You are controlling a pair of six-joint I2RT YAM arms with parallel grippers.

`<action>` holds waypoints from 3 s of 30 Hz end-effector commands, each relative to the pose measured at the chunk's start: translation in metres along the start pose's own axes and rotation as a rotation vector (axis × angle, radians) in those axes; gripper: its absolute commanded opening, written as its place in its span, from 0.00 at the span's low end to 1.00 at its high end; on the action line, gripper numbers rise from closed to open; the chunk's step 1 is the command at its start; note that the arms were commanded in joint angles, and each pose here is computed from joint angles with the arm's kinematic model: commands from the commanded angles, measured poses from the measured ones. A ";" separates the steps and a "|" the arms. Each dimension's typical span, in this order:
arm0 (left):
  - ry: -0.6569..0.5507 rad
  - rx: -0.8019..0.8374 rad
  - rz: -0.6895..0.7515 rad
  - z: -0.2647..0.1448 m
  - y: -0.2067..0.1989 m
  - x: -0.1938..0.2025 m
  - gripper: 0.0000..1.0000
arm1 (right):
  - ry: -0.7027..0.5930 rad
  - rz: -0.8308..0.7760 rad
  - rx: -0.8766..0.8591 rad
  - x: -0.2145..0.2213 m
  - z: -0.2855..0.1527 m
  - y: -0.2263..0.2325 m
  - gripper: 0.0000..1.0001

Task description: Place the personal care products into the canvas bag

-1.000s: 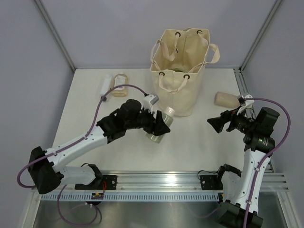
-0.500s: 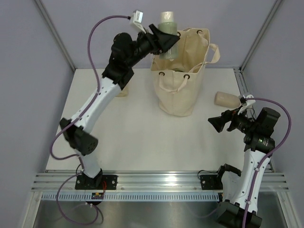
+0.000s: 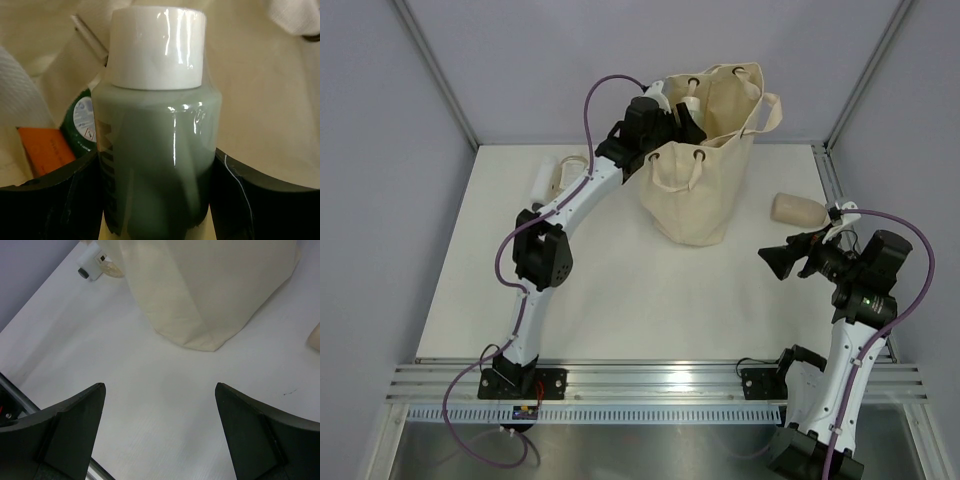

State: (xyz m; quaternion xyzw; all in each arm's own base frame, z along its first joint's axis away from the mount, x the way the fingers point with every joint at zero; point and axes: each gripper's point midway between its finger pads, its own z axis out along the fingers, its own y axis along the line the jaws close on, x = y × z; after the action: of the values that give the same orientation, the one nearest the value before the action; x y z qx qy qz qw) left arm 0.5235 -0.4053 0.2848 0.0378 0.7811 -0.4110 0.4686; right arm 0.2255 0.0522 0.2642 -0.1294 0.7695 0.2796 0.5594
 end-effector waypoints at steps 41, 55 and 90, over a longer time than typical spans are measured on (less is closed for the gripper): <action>0.116 -0.783 0.172 -0.225 0.257 -0.015 0.99 | -0.023 -0.036 0.043 -0.005 -0.006 -0.006 0.99; 0.212 -0.938 0.233 -0.144 0.357 -0.008 0.99 | -0.037 -0.033 0.027 -0.009 -0.006 -0.002 0.99; 0.416 -0.611 -0.085 -0.127 0.323 0.073 0.07 | -0.077 -0.044 0.028 -0.014 -0.013 0.004 0.99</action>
State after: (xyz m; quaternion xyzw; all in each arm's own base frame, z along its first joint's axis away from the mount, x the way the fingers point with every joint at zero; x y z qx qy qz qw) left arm 0.5515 -0.0939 0.0279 -0.0727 0.9587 -0.0722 0.2654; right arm 0.2199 0.0446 0.2727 -0.1130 0.7605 0.2627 0.5829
